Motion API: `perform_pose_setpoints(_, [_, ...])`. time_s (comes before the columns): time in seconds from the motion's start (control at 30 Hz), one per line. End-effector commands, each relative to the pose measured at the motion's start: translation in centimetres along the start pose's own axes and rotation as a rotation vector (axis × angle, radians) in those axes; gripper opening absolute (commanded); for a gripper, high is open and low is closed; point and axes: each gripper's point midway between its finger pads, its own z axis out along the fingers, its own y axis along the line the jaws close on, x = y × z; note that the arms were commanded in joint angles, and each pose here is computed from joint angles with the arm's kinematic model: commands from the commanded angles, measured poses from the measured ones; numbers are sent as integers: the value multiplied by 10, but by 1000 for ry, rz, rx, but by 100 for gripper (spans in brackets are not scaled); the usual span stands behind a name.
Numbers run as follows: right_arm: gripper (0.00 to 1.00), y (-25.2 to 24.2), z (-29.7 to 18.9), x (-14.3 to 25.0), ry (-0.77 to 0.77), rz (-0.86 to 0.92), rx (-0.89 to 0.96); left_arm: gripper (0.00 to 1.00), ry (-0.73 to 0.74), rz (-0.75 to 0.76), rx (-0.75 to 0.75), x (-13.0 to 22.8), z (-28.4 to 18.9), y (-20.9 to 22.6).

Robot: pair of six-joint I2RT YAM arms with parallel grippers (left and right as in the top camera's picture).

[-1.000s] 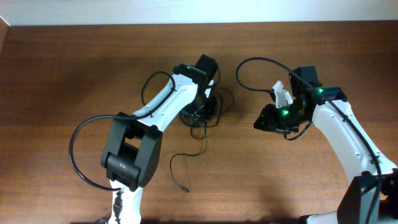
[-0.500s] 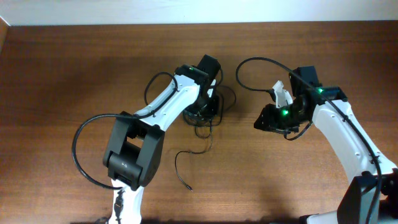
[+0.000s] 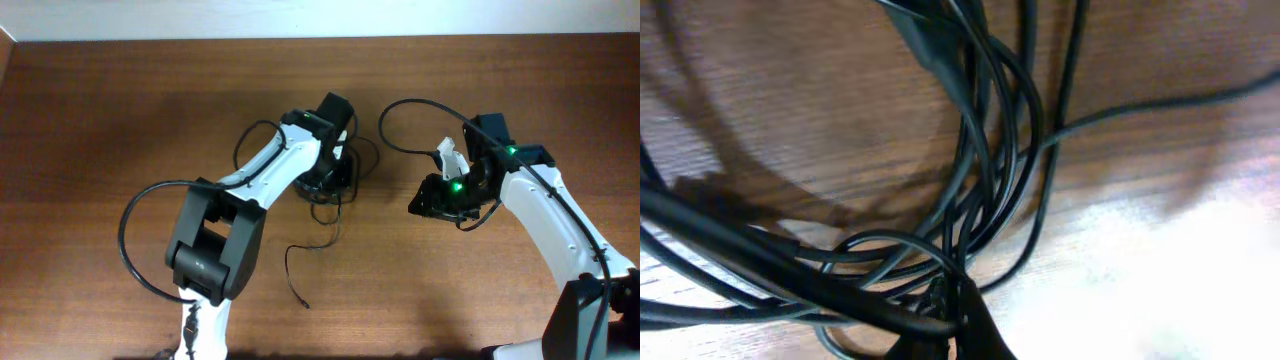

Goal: Untangle cables

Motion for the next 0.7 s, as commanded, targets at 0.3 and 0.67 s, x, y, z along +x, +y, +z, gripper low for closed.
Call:
perform_pose_setpoints(0.3, [35, 18, 2, 0, 8, -6, -108, 0, 40, 61, 332, -8, -26, -20])
perform_pose_setpoints(0.67, [36, 16, 4, 2, 15, -2, -103, 44, 10, -71, 100, -9, -7, -1])
